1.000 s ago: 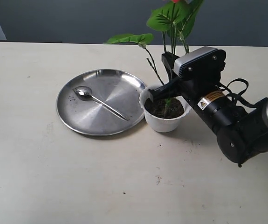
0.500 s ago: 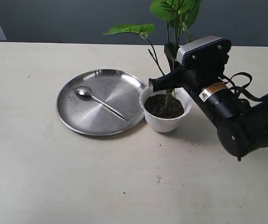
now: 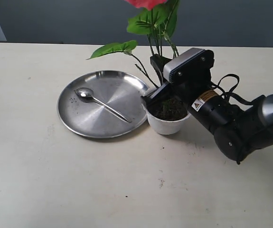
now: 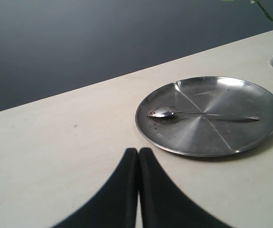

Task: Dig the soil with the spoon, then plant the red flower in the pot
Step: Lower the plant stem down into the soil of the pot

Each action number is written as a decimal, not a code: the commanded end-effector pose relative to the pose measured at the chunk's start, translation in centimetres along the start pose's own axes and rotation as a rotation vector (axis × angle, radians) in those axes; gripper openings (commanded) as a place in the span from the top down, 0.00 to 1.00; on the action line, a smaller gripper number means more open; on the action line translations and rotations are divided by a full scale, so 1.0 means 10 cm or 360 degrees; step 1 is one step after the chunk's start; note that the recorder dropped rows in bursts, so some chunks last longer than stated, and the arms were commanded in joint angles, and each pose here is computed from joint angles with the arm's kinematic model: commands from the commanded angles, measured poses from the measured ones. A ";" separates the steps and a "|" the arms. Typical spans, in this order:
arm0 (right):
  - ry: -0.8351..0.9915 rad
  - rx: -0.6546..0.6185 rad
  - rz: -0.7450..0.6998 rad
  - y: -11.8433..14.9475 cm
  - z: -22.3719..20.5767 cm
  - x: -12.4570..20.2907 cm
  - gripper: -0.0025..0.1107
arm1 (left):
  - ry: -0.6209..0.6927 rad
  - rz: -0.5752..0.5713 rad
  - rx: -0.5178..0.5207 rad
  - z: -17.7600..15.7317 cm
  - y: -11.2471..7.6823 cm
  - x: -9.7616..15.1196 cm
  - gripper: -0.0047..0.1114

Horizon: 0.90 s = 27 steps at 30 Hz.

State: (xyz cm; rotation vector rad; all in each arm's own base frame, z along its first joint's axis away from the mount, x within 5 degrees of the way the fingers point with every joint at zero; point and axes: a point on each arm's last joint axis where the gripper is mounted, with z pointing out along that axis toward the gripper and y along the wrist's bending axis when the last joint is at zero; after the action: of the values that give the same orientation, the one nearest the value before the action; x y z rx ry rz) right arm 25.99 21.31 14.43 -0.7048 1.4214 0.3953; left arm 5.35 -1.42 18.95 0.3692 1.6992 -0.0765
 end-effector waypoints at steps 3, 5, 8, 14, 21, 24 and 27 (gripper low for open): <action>0.0265 -0.0042 -0.0008 0.05 -0.03 0.29 0.97 | -0.0028 -0.0014 0.0008 0.00 0.00 -0.02 0.96; 0.0238 0.0024 0.0014 0.02 -0.03 0.27 0.97 | -0.0028 -0.0014 0.0008 0.00 0.00 -0.02 0.96; 0.0290 0.0095 0.0046 -0.02 -0.03 0.30 0.97 | -0.0028 -0.0014 0.0008 0.00 0.00 -0.02 0.96; 0.0581 0.0040 0.0066 0.01 -0.08 0.46 0.97 | -0.0028 -0.0014 0.0008 0.00 0.00 -0.02 0.96; 0.0751 -0.0171 0.0036 0.13 -0.12 0.55 0.97 | -0.0028 -0.0014 0.0008 0.00 0.00 -0.02 0.96; 0.0758 -0.0131 0.0095 0.11 -0.12 0.54 0.97 | -0.0028 -0.0014 0.0008 0.00 0.00 -0.02 0.96; 0.0765 -0.0122 0.0133 0.11 -0.12 0.54 0.97 | -0.0028 -0.0014 0.0008 0.00 0.00 -0.02 0.96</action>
State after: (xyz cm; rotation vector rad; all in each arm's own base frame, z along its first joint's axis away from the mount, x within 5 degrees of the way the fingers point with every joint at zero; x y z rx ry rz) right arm 26.64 21.32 13.05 -0.6973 1.6027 0.3961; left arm 5.35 -1.42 18.95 0.3692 1.6992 -0.0765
